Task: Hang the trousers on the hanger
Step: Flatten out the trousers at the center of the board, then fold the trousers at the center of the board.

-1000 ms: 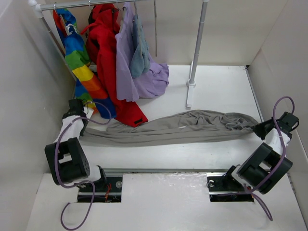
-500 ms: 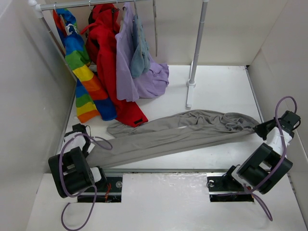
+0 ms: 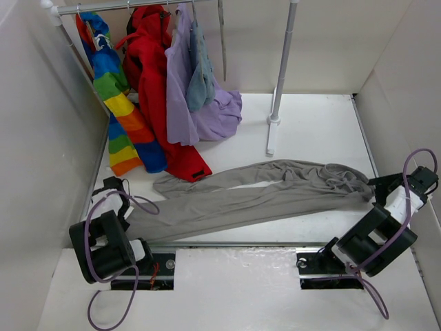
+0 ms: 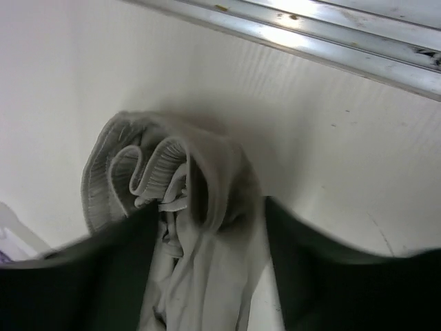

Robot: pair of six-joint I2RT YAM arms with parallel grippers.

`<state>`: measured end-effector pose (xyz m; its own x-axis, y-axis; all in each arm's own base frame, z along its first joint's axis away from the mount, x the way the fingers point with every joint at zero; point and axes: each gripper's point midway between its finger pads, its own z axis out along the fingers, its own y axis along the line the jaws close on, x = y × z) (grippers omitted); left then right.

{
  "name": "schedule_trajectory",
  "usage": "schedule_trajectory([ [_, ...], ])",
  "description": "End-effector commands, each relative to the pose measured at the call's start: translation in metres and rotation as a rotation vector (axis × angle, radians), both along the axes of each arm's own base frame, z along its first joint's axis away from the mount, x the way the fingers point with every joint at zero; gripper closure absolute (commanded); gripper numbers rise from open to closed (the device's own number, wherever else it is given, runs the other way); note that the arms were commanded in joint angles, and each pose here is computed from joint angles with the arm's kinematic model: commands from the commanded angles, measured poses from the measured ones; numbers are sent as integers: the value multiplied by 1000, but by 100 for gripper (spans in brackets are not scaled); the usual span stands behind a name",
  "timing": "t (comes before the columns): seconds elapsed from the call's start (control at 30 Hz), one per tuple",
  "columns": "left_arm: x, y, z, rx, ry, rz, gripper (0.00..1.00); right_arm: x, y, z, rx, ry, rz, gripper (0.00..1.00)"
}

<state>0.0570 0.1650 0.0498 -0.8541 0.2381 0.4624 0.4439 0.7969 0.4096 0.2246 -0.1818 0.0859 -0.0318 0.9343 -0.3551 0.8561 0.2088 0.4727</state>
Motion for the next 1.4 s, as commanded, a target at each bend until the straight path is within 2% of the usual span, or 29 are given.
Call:
schedule_trajectory([
  [0.0, -11, 1, 8, 11, 64, -1, 35, -10, -11, 4, -44, 42, -55, 22],
  [0.07, -7, 4, 14, 31, 52, -1, 33, -11, -15, 10, -67, 44, -67, 8],
  [0.13, 11, 8, 29, 26, -11, 8, 33, -10, -20, 19, -106, 40, -56, 6],
  [0.23, 39, 10, 49, 5, -128, 39, 33, -1, -19, 27, -135, 21, 0, 6],
  [0.27, 61, 13, 64, -6, -217, 36, 33, 4, -15, 29, -147, 12, 36, 7],
  [0.43, 117, 7, 88, -75, -401, 15, 33, 53, 19, 68, -368, 6, 282, 11],
  [0.47, 125, 0, 90, -108, -429, 3, 33, 60, 26, 77, -399, -6, 312, 11],
  [0.5, 143, -14, 93, -194, -497, -25, 33, 66, 33, 81, -419, -12, 344, 11],
  [0.53, 153, -23, 97, -246, -533, -64, 33, 78, 47, 91, -437, -47, 395, 14],
  [0.6, 172, -45, 96, -393, -607, -127, 36, 92, 62, 86, -441, -35, 486, 17],
  [0.67, 187, -58, 96, -448, -650, -169, 37, 108, 82, 87, -465, -16, 580, 18],
  [0.73, 196, -80, 86, -537, -670, -179, 37, 120, 94, 66, -460, 60, 666, 18],
  [0.77, 201, -96, 80, -578, -661, -204, 37, 130, 106, 65, -458, 58, 706, 23],
  [0.87, 211, -125, 66, -634, -694, -207, 36, 137, 117, 33, -370, 106, 759, 26],
  [1.07, 234, -164, 46, -628, -759, -274, 32, 139, 136, 3, -344, 188, 843, 29],
  [1.2, 233, -182, 18, -618, -702, -338, 32, 138, 138, -14, -326, 232, 858, 27],
  [1.33, 239, -197, -1, -609, -677, -384, 32, 138, 142, -32, -302, 272, 877, 36],
  [1.37, 241, -201, -3, -614, -673, -397, 31, 139, 141, -36, -302, 278, 865, 47],
])
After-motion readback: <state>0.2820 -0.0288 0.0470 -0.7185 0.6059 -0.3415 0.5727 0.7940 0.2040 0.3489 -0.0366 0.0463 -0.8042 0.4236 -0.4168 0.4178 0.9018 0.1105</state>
